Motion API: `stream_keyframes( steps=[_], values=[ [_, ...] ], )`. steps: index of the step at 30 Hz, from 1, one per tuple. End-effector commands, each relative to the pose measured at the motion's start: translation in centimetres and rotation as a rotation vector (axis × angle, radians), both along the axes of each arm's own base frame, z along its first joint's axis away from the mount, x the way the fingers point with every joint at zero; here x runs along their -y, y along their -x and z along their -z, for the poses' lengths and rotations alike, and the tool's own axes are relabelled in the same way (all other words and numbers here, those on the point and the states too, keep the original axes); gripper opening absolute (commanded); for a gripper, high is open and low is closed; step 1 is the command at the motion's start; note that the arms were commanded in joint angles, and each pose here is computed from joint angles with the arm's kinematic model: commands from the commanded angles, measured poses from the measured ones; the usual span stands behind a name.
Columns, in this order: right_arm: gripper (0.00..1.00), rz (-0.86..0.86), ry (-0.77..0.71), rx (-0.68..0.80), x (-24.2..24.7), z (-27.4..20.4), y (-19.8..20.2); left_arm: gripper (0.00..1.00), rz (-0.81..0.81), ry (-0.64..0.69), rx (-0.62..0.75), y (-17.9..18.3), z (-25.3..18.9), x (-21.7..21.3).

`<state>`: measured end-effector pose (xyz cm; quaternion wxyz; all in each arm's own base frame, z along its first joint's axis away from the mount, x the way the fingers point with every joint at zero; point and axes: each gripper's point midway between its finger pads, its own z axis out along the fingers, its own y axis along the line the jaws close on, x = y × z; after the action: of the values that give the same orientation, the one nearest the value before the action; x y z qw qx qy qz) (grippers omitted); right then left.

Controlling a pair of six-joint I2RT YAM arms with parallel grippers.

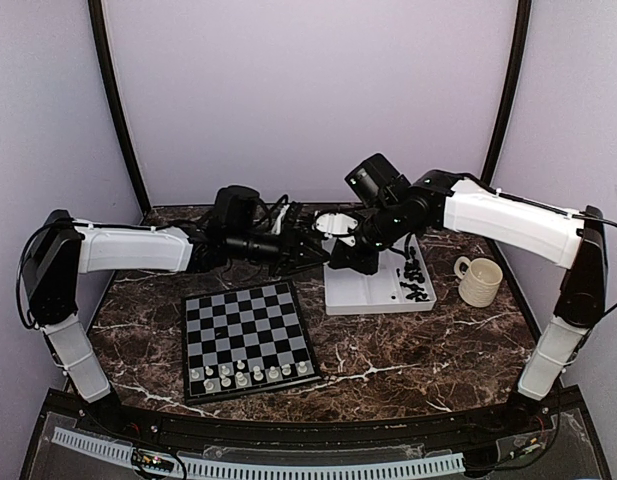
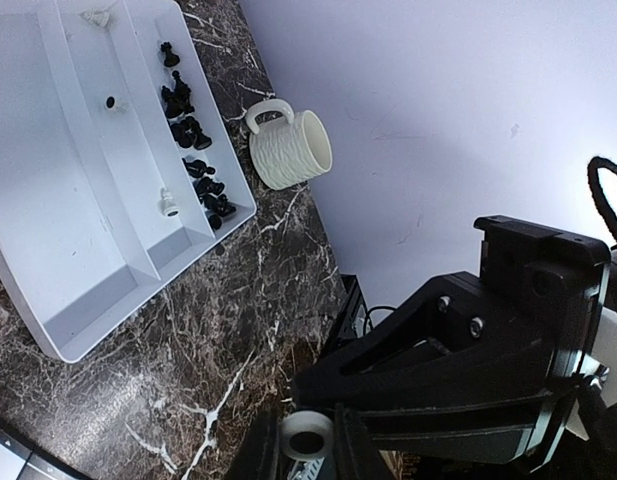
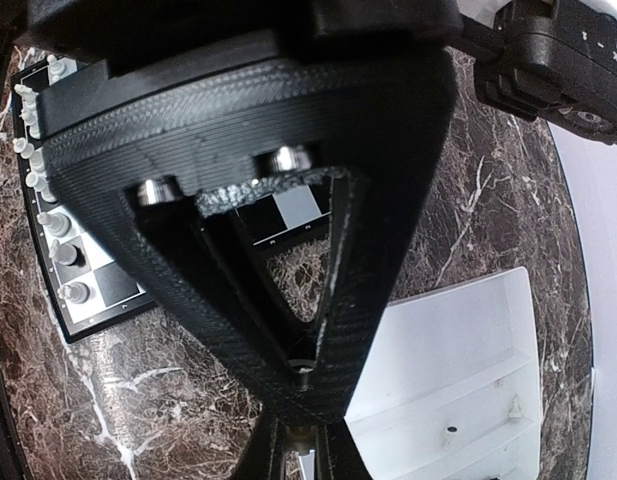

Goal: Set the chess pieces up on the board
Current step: Pass from the right arm to the left, then pass from the left arm to the right

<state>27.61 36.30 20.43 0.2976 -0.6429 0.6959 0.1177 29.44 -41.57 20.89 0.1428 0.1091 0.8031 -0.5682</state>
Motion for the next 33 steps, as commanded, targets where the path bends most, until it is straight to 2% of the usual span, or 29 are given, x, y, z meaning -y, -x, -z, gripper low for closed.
stream_keyframes(
  steps=[1, 5, 7, 9, 13, 15, 20, 25, 33],
  values=[
    [0.09, -0.014, -0.085, 0.058, -1.1, -3.3, 0.0, 0.14, 0.038, 0.036, 0.007, 0.8, -0.4, 0.5],
    [0.27, 0.021, -0.129, 0.052, -0.2, -4.0, -0.5, 0.13, 0.016, 0.066, 0.065, 0.4, -1.7, 0.1],
    [0.36, 0.054, -0.2, 0.021, 0.8, -5.3, -1.3, 0.13, -0.002, 0.101, 0.117, 0.1, -2.9, -0.2],
    [0.4, 0.086, -0.32, -0.067, 1.9, -7.2, -2.1, 0.13, -0.018, 0.15, 0.177, 0.0, -4.4, -0.5],
    [0.42, 0.067, -0.607, -0.359, 3.6, -9.6, -2.1, 0.13, -0.043, 0.278, 0.304, 0.3, -7.6, -1.2],
    [0.42, 0.056, -0.671, -0.511, 3.7, -9.0, -1.6, 0.13, -0.052, 0.316, 0.355, 0.5, -8.6, -1.4],
    [0.47, 0.033, -0.766, -0.745, 2.9, -8.1, -0.9, 0.13, -0.076, 0.372, 0.401, 0.3, -9.5, -1.7],
    [0.49, 0.002, -0.814, -0.884, 2.3, -8.1, -0.7, 0.13, -0.079, 0.383, 0.382, 0.1, -9.0, -1.5],
    [0.49, -0.022, -0.841, -0.944, 2.1, -8.3, -0.5, 0.12, -0.065, 0.38, 0.359, -0.1, -8.5, -0.9]
  ],
)
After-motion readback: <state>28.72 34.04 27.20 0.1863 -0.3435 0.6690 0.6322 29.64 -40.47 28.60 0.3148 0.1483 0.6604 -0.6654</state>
